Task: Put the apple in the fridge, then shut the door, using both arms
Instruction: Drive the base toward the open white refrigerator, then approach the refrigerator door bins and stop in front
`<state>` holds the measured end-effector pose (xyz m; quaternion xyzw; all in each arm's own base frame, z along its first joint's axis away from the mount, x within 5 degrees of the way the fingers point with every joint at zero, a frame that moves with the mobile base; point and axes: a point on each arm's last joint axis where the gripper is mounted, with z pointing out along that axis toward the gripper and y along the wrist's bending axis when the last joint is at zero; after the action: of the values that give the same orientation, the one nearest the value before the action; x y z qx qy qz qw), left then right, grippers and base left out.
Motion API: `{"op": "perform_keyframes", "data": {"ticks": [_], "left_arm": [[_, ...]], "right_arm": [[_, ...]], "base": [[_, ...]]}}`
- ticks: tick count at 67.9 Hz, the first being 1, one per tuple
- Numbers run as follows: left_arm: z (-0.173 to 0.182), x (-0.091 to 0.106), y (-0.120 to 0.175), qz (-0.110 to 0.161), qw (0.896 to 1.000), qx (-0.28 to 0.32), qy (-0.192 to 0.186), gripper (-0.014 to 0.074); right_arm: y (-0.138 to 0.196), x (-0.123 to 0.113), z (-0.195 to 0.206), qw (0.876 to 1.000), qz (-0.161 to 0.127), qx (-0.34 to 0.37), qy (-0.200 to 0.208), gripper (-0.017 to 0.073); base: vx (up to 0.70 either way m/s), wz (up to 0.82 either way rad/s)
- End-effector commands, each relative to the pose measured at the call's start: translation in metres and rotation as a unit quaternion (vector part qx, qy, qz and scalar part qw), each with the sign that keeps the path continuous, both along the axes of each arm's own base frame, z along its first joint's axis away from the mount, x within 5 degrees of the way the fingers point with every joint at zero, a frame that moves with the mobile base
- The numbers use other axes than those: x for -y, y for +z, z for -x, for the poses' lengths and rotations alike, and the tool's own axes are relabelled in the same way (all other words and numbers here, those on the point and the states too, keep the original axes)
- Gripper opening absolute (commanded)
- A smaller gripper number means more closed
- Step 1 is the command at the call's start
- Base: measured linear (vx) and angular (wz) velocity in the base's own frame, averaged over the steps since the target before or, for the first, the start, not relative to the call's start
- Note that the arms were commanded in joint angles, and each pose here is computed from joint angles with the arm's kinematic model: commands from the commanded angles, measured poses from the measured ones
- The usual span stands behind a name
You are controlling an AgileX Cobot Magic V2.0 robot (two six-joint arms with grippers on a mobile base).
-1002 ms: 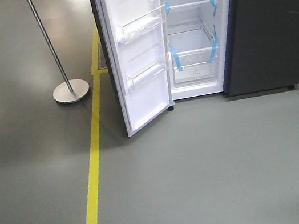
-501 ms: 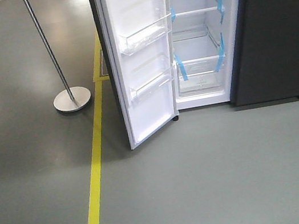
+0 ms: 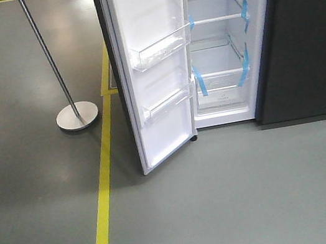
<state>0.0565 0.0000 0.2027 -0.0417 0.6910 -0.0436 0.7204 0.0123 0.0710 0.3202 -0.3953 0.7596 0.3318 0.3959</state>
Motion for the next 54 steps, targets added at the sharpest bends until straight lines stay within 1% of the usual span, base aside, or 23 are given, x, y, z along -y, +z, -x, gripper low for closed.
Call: {"op": "perform_keyframes", "data": {"ticks": [1,54], "left_arm": [[0.0012,0.0000,0.0035,0.003,0.999,0.039,-0.001,-0.0006],[0.0012,0.0000,0.0035,0.003,0.999,0.039,-0.001,-0.0006]], "right_arm": [[0.0097,-0.0032,0.0028,0.999,-0.028,0.000,0.017,0.0196],[0.0098,-0.0032,0.0027,0.999,-0.028,0.000,0.016,0.0196]], "base": [[0.12,0.00],[0.12,-0.01]]}}
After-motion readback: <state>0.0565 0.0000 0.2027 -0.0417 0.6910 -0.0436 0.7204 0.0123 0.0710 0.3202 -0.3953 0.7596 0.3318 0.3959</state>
